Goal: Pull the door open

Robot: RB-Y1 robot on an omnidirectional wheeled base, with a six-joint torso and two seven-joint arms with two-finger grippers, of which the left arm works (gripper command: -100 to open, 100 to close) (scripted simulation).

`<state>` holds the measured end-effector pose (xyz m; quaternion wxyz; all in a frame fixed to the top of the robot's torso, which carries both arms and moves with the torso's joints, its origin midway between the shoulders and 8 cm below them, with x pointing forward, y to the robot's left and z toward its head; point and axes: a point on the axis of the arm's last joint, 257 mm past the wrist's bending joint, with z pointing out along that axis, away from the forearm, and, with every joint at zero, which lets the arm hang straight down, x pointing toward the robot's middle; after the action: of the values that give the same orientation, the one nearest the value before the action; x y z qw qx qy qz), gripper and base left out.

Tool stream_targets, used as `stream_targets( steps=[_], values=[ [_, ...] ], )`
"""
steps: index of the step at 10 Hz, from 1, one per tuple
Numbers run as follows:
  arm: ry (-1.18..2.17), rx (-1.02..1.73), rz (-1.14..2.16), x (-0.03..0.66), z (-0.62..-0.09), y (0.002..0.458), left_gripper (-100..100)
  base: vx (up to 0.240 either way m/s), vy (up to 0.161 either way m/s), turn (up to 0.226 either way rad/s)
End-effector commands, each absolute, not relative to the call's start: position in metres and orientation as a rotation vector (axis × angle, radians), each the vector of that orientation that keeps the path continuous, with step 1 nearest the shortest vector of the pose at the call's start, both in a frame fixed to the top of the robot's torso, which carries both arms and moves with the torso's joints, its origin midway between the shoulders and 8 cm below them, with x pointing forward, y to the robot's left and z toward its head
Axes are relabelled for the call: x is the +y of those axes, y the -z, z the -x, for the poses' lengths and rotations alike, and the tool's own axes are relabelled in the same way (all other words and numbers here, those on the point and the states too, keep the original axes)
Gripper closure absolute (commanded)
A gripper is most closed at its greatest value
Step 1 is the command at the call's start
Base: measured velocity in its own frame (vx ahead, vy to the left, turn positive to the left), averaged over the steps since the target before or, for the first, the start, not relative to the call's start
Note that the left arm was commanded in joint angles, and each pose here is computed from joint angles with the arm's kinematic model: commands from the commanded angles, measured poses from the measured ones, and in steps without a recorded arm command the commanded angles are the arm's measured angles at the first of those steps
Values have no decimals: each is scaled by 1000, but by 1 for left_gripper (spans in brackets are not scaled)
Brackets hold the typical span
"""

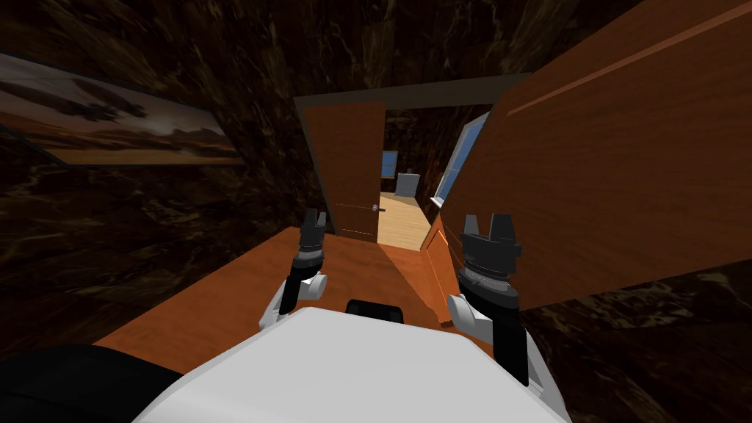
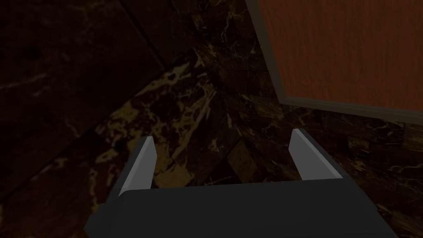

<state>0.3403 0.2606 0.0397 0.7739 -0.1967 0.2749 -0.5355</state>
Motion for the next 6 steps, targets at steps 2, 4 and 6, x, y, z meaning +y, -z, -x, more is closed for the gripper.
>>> stream_targets(
  steps=[2, 4, 6],
  values=[
    [1125, 634, 419, 258, -350, -25, -100, 79, -21, 21],
    [1098, 664, 413, 257, -358, -13, -100, 89, -29, 20],
    [1068, 696, 406, 256, -366, 0, -100, 94, -32, 29]
  ],
)
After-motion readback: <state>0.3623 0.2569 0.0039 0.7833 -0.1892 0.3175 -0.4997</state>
